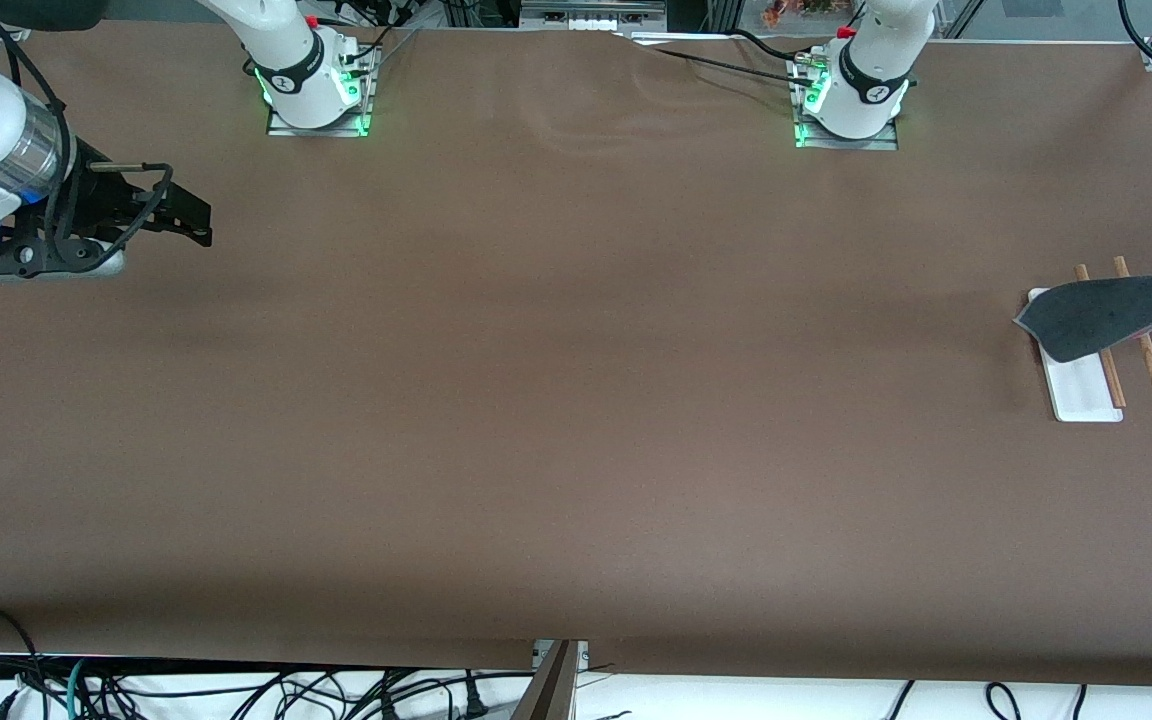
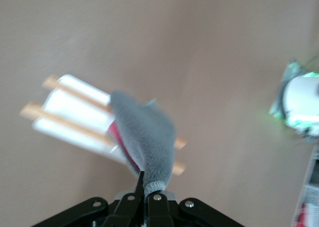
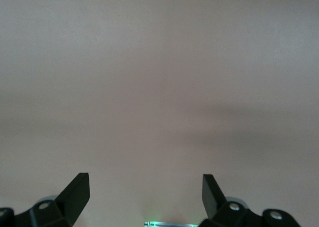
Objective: Pass towel and hang on rack
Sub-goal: 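Drape the towel over the wooden dowels with the left gripper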
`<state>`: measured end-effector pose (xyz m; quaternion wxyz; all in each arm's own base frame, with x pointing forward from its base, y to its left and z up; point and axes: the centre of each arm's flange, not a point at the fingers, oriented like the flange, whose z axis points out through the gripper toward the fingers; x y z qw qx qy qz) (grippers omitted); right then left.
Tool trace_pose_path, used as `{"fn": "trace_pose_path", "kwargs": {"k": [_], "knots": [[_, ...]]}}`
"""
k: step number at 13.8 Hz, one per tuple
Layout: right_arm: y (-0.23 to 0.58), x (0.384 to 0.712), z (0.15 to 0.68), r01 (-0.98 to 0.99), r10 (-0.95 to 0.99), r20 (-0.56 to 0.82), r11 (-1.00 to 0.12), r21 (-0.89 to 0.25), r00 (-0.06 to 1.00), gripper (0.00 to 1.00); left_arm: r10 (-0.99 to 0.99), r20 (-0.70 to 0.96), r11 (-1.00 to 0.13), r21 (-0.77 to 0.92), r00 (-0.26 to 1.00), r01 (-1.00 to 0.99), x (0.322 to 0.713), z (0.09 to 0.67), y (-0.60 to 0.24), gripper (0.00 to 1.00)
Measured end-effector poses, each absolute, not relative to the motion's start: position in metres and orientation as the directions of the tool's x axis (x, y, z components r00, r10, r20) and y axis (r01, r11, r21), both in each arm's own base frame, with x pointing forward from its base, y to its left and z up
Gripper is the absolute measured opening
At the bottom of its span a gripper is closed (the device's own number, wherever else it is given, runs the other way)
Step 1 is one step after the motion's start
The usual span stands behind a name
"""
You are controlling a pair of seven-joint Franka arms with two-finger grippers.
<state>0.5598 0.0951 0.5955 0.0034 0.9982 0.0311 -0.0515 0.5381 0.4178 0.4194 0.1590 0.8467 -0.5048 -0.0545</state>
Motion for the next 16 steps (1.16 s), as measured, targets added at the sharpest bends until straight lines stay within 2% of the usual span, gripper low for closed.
{"fn": "trace_pose_path", "kwargs": {"k": [4,10,11,16], "knots": [[0.099,0.561,0.598,0.069,0.068,-0.082,-0.998,0.002,0.994,1.0,-0.872,0.028,-0.475,0.188,0.489,-0.859,0.548,0.388,0.455,0.02],[0.099,0.565,0.601,0.064,0.063,-0.065,-0.998,0.001,0.996,1.0,-0.865,0.013,-0.494,0.147,0.501,-0.857,0.556,0.336,0.472,0.02],[0.099,0.566,0.603,0.064,0.063,-0.059,-0.998,0.001,0.996,1.0,-0.865,0.011,-0.495,0.143,0.502,-0.857,0.557,0.33,0.474,0.08],[0.094,0.569,0.6,0.052,0.052,-0.062,-0.999,0.002,0.997,1.0,-0.856,0.009,-0.509,0.162,0.517,-0.846,0.551,0.301,0.485,0.56]]}}
